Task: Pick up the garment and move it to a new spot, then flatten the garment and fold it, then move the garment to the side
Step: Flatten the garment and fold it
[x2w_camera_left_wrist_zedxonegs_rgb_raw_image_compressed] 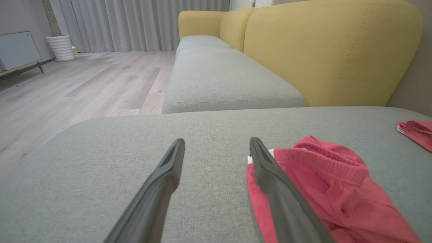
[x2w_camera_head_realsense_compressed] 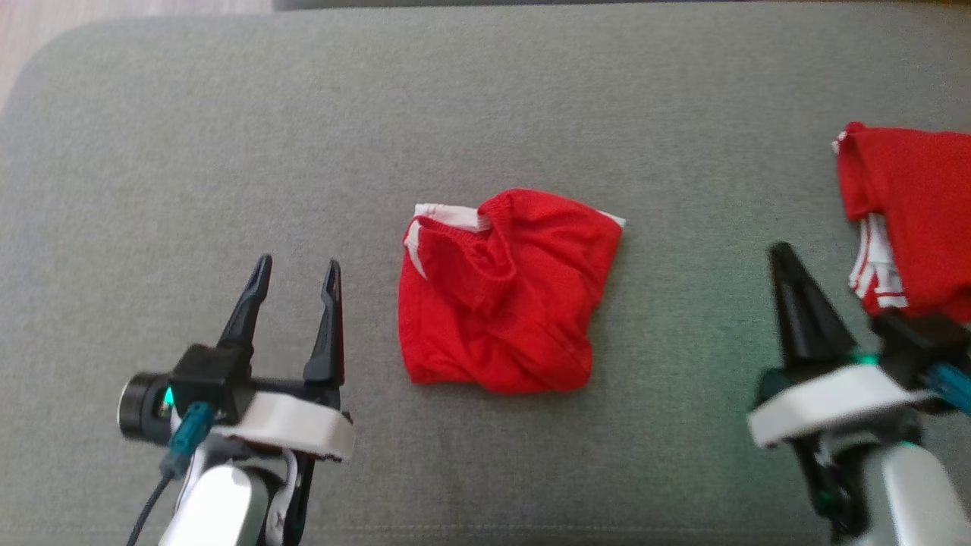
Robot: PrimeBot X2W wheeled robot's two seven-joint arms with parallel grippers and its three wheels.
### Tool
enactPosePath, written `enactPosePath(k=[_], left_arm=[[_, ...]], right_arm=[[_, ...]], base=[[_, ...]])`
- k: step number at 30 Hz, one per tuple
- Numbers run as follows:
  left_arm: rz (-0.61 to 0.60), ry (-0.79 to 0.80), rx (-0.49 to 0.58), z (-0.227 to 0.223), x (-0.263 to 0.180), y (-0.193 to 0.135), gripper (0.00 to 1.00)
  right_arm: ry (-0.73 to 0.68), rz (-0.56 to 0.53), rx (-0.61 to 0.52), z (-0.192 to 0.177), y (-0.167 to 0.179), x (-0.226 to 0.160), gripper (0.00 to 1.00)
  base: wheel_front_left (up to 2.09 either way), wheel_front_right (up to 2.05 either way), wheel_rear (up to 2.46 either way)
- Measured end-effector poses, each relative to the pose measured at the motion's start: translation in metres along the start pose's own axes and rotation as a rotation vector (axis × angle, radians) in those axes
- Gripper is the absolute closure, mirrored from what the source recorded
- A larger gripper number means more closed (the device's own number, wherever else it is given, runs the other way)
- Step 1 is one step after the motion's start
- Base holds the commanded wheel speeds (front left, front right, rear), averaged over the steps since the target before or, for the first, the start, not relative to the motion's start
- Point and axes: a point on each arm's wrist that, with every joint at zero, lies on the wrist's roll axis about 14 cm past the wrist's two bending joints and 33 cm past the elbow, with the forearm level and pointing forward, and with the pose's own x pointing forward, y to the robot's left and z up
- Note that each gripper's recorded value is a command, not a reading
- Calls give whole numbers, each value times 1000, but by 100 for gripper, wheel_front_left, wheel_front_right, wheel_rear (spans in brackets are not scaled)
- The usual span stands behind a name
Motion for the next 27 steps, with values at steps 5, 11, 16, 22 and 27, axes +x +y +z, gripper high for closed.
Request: enactPosePath(k=[5,11,16,22,27], left_arm=[[18,-12,3,2,6,6,0],[28,9,-1,-7,5,8,0],[46,5,-9,-9,9,11,0],[53,15,-11,-14,10,12,0],[50,25,-13,-19,10,10,0]], right_arm=[[55,133,10,-20,41,33,100],[146,340,9,-50,109,60,100],[204,448,28,-70,143,71,100],[230,568,33,-76,178,76,100],[296,653,24,-93,201,61,100]], base=[[0,0,0],[0,0,0],[0,0,0],[0,0,0],[0,0,0]])
